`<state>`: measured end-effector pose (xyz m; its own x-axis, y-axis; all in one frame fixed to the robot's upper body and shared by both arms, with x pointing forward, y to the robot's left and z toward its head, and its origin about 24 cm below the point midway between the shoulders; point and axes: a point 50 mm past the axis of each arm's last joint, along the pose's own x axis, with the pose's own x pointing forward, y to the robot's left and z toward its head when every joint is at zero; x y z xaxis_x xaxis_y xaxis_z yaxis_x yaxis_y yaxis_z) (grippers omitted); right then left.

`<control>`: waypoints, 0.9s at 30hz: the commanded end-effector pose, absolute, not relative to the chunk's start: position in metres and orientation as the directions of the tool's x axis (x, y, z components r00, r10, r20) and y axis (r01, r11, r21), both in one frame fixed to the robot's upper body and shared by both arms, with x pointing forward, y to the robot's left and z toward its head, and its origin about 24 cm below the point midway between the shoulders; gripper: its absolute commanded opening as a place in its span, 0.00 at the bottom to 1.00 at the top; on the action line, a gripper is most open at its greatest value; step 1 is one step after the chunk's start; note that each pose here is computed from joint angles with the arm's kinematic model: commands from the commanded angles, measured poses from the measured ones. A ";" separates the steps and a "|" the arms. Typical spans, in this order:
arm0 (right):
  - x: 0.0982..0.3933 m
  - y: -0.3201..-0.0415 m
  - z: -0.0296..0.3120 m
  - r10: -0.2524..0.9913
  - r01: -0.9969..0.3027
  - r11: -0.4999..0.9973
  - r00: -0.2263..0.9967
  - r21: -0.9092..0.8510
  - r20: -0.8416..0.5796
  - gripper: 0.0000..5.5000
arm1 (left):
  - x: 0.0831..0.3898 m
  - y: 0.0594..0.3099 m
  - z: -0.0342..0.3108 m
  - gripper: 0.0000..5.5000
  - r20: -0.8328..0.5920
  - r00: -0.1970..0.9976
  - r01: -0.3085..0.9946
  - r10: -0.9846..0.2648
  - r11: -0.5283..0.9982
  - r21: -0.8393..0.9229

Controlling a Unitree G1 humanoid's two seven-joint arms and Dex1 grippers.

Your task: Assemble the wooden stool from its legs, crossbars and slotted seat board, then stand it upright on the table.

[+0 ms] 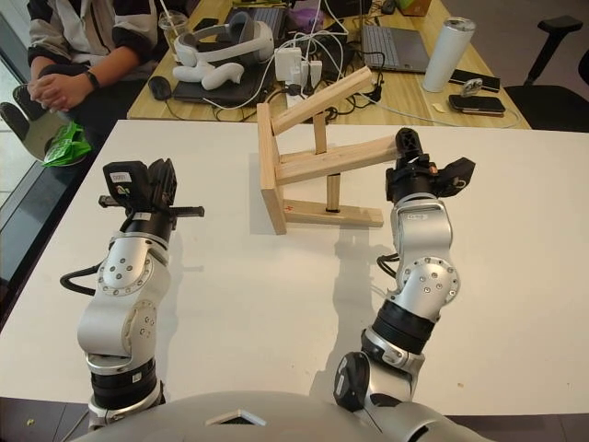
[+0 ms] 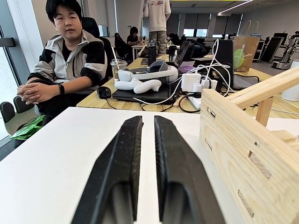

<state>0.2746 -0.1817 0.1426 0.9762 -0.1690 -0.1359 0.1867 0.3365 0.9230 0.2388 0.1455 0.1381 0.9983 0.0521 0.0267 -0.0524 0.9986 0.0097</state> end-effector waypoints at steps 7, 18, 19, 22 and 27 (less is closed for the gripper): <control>0.222 -0.183 0.184 -0.245 0.296 0.945 0.922 -0.139 0.300 0.84 | 0.236 0.147 0.137 0.08 0.014 0.996 -0.083 0.083 0.997 0.009; 0.242 -0.110 0.171 0.608 -0.350 0.354 0.791 -0.867 -0.071 0.84 | 0.239 0.144 0.137 0.08 0.022 0.995 -0.099 0.100 0.995 -0.016; 0.243 -0.108 0.163 0.613 -0.390 0.277 0.775 -0.878 -0.150 0.84 | 0.239 0.144 0.137 0.08 0.021 0.995 -0.100 0.100 0.995 -0.018; 0.248 -0.109 0.137 0.563 -0.469 0.116 0.757 -0.876 -0.331 0.84 | 0.240 0.144 0.136 0.08 0.015 0.995 -0.100 0.100 0.995 -0.029; 0.273 -0.102 0.119 0.492 -0.412 0.019 0.797 -0.911 -0.350 0.84 | 0.242 0.143 0.136 0.08 0.015 0.995 -0.095 0.095 0.995 -0.034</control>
